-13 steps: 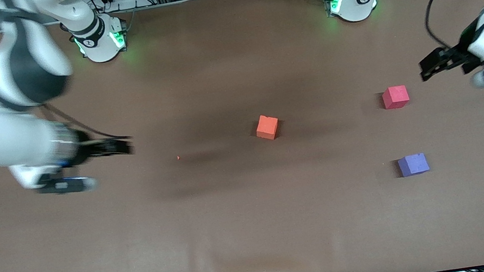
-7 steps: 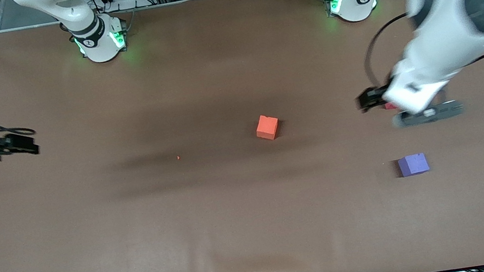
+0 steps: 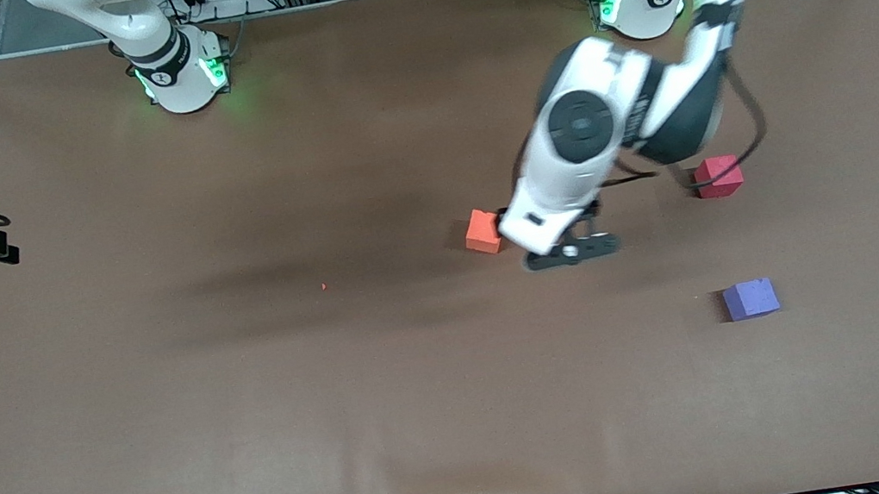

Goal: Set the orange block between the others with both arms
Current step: 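Grasp the orange cube with the left gripper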

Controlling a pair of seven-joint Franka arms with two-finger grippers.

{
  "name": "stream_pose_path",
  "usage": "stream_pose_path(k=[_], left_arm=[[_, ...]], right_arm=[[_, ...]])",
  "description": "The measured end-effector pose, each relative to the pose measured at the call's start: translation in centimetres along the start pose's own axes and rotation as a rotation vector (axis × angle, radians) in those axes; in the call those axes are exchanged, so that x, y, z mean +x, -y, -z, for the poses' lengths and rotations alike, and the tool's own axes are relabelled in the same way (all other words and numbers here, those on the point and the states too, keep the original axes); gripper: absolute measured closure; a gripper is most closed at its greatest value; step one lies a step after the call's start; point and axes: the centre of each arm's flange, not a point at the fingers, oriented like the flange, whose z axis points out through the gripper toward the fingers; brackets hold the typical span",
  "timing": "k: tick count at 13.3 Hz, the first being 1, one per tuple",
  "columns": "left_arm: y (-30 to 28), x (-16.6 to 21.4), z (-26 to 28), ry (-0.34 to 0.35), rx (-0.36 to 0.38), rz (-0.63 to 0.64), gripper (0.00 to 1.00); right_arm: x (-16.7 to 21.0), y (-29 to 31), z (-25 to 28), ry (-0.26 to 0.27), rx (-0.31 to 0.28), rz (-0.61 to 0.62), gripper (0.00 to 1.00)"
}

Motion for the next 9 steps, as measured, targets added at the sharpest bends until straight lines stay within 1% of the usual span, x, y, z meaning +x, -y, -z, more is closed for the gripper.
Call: stream_pose_path(k=[2, 5, 7, 9], left_arm=[[-1.9, -1.3, -2.4, -0.006, 0.040, 0.009, 0.00], [-3.5, -2.8, -6.4, -0.036, 0.119, -0.095, 0.00], [-4.4, -3.8, -9.1, -0.024, 0.128, -0.224, 0.00], [-5.5, -4.4, -11.5, -0.022, 0.104, -0.317, 0.00]], right_arm=[[0.0, 0.3, 0.0, 0.001, -0.004, 0.007, 0.00], [0.0, 0.6, 0.0, 0.001, -0.005, 0.012, 0.00], [0.1, 1.2, 0.0, 0.001, -0.005, 0.022, 0.00], [0.1, 1.7, 0.0, 0.002, -0.006, 0.031, 0.00]])
